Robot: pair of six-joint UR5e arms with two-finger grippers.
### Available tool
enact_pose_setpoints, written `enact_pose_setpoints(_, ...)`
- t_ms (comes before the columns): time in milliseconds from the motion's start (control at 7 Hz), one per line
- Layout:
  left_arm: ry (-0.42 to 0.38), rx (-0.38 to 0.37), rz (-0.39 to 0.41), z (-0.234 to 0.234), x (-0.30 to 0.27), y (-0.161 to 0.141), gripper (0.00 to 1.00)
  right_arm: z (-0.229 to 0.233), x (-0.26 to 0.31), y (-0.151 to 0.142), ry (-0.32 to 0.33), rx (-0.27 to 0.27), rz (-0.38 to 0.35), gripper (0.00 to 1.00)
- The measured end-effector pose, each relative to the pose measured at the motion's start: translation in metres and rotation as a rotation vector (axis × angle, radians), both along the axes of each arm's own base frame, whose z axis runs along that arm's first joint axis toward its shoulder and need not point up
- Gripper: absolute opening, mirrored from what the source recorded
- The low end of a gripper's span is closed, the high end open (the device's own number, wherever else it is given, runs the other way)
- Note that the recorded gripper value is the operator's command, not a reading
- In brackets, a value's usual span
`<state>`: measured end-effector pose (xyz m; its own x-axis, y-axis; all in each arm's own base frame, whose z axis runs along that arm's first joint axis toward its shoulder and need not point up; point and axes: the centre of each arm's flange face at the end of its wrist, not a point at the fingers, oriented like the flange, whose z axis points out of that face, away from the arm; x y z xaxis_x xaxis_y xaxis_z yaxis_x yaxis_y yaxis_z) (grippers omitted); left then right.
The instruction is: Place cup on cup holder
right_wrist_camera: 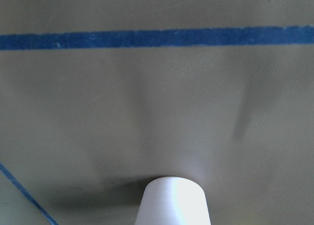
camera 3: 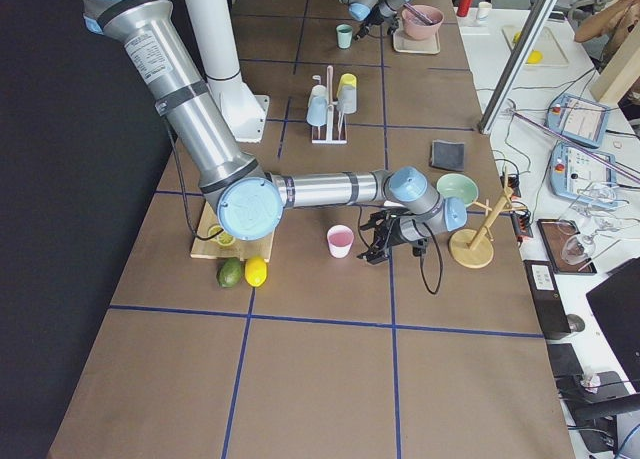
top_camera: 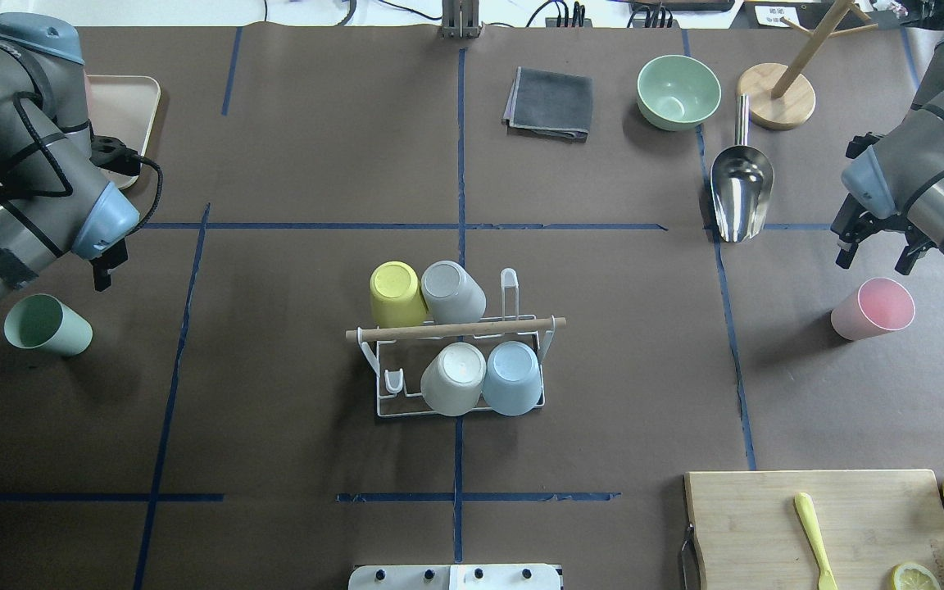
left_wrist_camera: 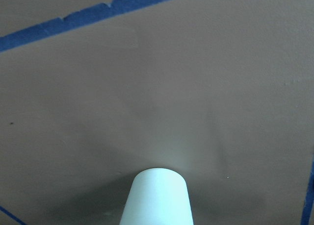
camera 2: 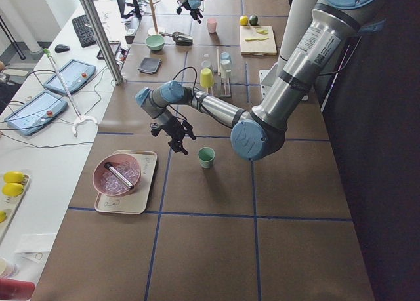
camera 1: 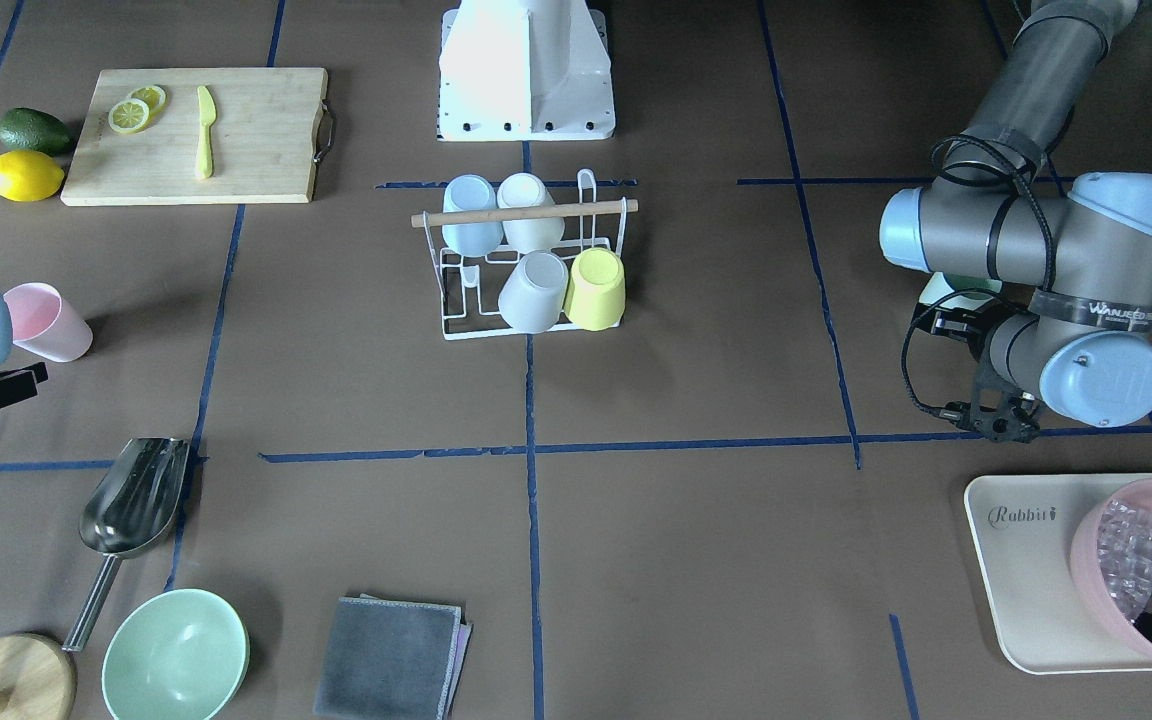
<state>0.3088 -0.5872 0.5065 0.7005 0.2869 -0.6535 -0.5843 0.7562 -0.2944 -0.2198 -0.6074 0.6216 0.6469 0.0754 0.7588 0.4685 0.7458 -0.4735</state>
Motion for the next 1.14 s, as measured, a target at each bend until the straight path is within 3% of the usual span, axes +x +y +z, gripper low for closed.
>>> enact_pose_setpoints(429,-0.006,-0.053,0.023,0.02,0.019,0.015,1.0,0.006,-0.02,0.014,0.013,-0.023,-0.04,1.0)
enact_pose_setpoints(1143,-0.044,-0.094,0.053,0.051,0.027,0.034,1.0,0.012,-0.035,0.029,0.002,-0.004,-0.137,1.0)
